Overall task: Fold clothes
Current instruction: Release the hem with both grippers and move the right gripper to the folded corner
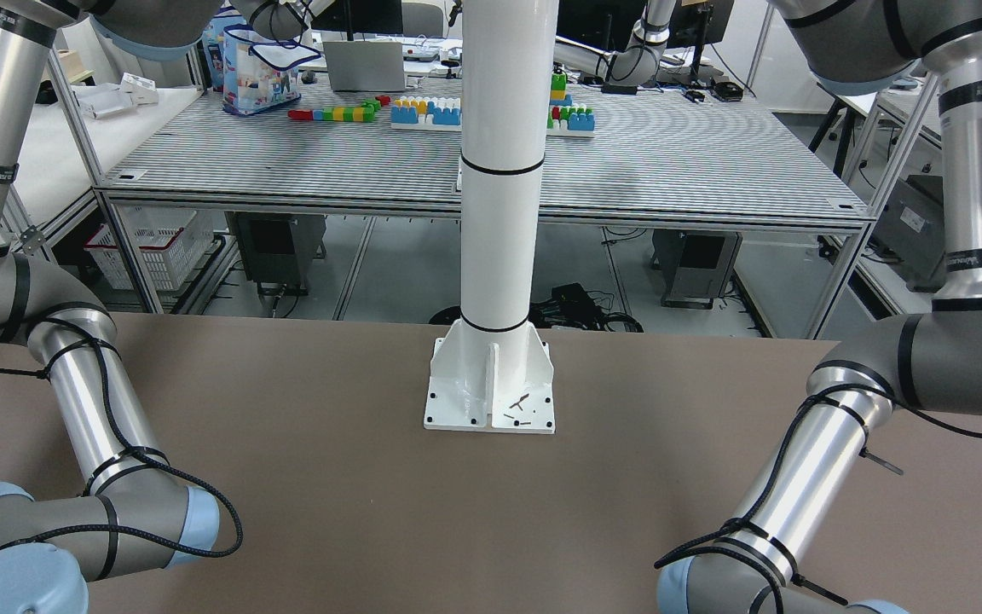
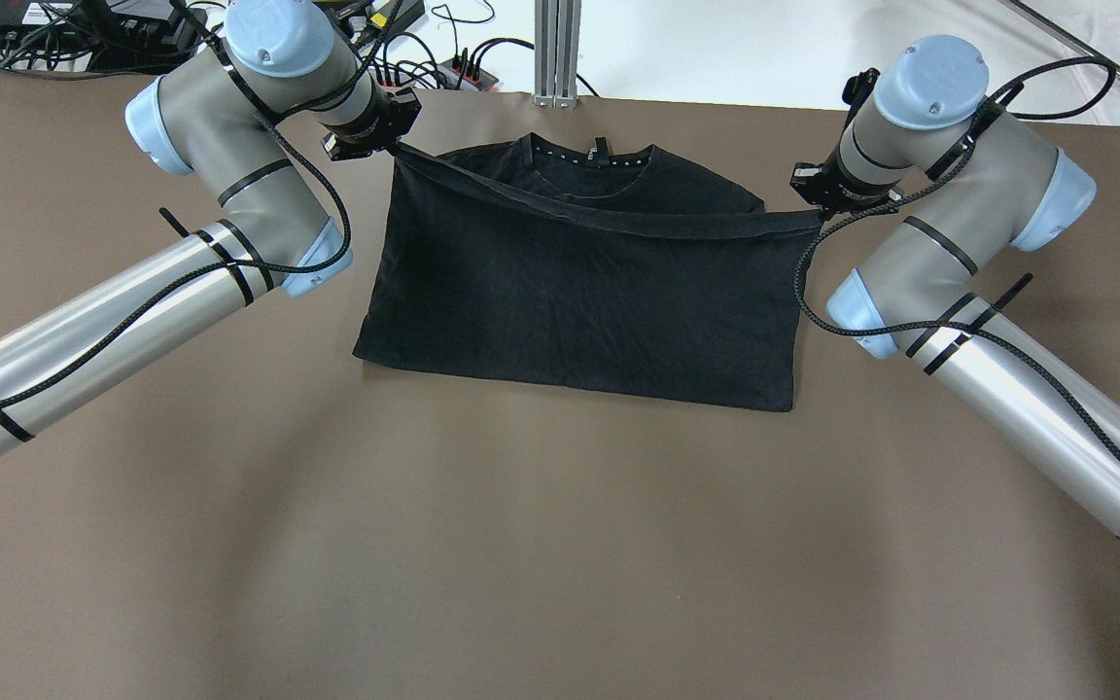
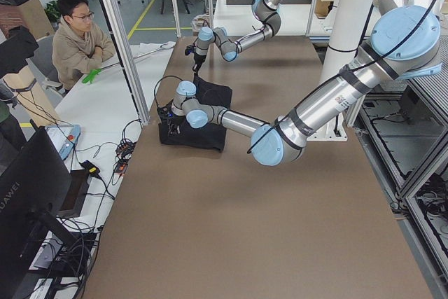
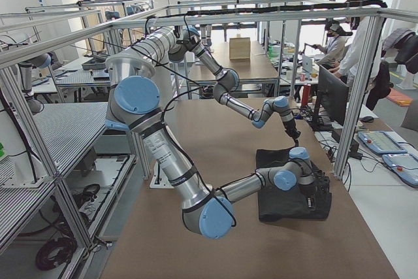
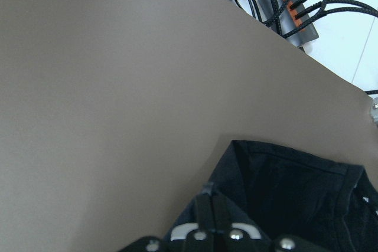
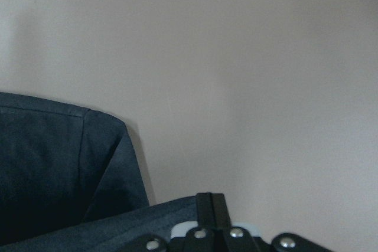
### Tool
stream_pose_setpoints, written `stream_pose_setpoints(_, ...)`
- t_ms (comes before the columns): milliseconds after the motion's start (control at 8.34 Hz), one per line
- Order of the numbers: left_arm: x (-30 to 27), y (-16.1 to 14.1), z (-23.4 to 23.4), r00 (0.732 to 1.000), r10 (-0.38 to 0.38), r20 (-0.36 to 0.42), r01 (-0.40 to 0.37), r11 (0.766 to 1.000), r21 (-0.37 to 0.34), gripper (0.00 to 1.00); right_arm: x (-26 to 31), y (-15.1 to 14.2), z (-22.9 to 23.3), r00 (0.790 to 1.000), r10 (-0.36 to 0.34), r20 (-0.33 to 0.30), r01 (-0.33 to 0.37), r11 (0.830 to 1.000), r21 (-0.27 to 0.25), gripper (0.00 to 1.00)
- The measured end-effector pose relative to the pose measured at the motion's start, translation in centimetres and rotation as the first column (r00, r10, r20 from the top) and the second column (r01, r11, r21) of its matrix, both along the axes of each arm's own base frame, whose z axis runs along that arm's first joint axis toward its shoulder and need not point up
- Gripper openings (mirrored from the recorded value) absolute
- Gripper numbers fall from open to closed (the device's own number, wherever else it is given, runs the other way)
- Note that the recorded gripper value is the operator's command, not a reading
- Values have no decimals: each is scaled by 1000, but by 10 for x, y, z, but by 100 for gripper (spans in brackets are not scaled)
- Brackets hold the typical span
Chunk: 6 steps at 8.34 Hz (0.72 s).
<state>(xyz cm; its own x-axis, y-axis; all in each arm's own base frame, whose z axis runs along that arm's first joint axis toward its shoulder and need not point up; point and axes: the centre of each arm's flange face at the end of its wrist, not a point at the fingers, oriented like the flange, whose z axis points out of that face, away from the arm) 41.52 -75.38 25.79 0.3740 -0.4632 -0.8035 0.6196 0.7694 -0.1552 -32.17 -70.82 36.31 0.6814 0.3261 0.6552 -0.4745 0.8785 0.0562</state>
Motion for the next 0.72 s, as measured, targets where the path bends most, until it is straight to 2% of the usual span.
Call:
stream_pose_setpoints(360, 2, -2, 6, 1000, 1, 2, -1, 1000, 3, 0, -10, -5, 2, 999, 50, 16, -50, 999, 8, 29)
stream_pose_setpoints(480, 2, -2, 7, 1000, 1, 2, -1, 1000, 3, 0, -13, -5, -1, 998, 62, 24, -62, 998, 5, 32)
stream_pose_setpoints(719, 2, -2, 7, 1000, 1, 3, -1, 1000, 3, 82, -15, -6, -6, 997, 75, 36, -75, 997, 5, 43)
